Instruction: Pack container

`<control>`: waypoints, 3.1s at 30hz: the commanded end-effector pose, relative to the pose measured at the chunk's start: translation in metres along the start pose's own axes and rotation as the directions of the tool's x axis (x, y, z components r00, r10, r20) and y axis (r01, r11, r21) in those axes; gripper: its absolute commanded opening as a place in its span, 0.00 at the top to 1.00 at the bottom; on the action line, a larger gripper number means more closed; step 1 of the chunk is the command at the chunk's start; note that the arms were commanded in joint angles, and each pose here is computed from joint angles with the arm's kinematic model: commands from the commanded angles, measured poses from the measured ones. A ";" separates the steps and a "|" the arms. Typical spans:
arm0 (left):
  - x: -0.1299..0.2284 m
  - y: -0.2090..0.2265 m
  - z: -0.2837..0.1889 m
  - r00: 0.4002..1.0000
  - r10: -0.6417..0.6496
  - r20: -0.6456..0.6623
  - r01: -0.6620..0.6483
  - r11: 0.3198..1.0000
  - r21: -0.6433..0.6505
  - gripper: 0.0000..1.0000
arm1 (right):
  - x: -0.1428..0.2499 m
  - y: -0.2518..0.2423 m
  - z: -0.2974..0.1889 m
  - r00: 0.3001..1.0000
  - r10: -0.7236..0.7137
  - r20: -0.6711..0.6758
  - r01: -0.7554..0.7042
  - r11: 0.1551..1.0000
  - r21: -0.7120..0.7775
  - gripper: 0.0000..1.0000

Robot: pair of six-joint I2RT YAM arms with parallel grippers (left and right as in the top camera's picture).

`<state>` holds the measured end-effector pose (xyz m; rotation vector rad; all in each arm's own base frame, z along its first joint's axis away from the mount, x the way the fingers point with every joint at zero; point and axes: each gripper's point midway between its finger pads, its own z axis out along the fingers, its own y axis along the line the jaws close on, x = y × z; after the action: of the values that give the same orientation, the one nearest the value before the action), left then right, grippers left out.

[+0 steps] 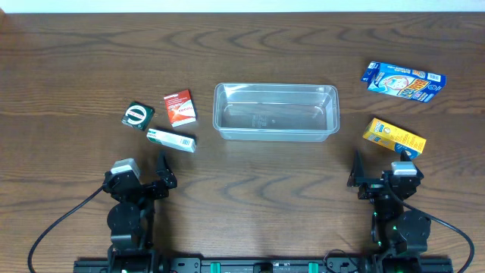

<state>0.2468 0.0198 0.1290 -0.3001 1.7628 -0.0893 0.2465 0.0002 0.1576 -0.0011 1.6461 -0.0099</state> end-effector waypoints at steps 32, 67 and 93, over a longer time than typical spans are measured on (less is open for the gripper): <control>0.017 0.006 0.001 0.999 0.019 -0.049 -0.020 1.000 -0.020 0.02 | 0.000 -0.002 0.000 1.000 -0.010 0.003 0.010 1.000 0.008 0.01; 0.017 0.006 0.001 0.999 0.019 -0.049 -0.020 1.000 -0.020 0.02 | -0.003 -0.005 0.000 0.996 0.084 0.017 -0.084 0.996 0.025 0.01; 0.017 0.006 0.001 0.999 0.019 -0.049 -0.020 1.000 -0.020 0.02 | -0.149 0.026 0.124 0.704 0.118 -0.701 -0.282 0.951 -0.124 0.01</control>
<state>0.2467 0.0198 0.1289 -0.3003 1.7643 -0.0891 0.3663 0.0122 0.2808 0.0676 2.3945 0.2576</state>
